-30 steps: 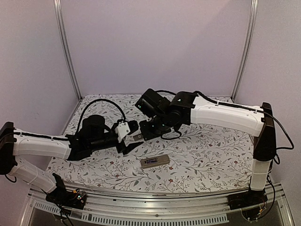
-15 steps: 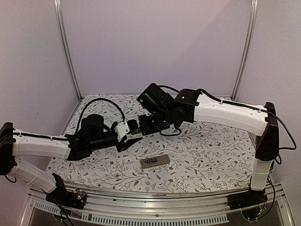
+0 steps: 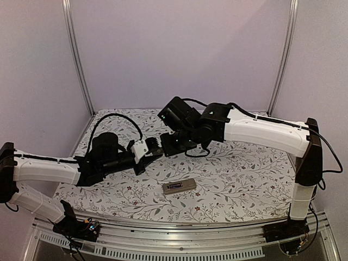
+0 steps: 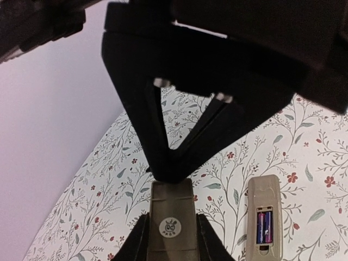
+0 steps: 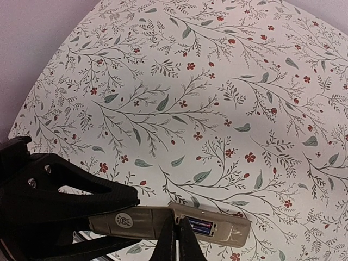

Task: Load the batteries into the remote control
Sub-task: Pass from the right arm to the left

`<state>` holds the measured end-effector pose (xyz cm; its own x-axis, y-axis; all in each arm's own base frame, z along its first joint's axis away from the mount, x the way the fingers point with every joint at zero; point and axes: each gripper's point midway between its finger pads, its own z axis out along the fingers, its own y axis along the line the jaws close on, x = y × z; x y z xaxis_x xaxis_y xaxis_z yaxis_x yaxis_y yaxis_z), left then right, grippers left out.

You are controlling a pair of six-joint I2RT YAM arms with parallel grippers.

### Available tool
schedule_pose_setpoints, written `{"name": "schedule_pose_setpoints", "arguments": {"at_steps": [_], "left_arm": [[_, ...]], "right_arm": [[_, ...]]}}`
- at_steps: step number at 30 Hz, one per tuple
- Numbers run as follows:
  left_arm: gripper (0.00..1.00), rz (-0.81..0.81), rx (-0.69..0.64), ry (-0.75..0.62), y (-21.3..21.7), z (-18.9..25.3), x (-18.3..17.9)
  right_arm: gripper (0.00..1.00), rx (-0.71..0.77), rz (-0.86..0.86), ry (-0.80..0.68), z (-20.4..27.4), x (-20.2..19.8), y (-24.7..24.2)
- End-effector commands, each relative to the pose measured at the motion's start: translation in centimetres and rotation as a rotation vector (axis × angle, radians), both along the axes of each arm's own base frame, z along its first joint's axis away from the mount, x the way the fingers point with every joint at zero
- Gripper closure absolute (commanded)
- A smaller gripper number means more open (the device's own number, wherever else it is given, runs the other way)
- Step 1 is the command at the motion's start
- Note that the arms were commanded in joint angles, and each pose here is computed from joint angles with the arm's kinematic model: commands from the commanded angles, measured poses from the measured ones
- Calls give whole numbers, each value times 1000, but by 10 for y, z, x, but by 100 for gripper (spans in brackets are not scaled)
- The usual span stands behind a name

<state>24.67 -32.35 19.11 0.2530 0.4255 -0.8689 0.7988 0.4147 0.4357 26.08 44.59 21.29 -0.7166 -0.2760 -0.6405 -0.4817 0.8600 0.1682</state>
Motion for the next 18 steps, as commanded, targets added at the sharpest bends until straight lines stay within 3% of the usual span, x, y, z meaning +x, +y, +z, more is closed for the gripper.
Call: {"name": "schedule_pose_setpoints", "arguments": {"at_steps": [1, 3, 7, 11, 14, 18], "left_arm": [[80, -23, -16, -8, -2, 2, -9], [83, -33, -23, -19, -3, 4, -11], [88, -41, -42, -34, -4, 6, -15], [90, -22, -75, -55, -2, 13, -13], [90, 7, -133, -81, 1, 27, -10], [91, -10, -274, -135, 2, 59, -15]], "right_arm": [[100, 0, -5, -30, 7, 3, -4], [99, 1, -6, -33, 8, 4, -4], [62, 25, -28, -52, 16, 6, -5], [40, 86, -77, -89, 31, 9, -15], [27, 252, -60, -114, 54, 1, -14], [14, 601, 78, -167, 86, -23, -18]]}}
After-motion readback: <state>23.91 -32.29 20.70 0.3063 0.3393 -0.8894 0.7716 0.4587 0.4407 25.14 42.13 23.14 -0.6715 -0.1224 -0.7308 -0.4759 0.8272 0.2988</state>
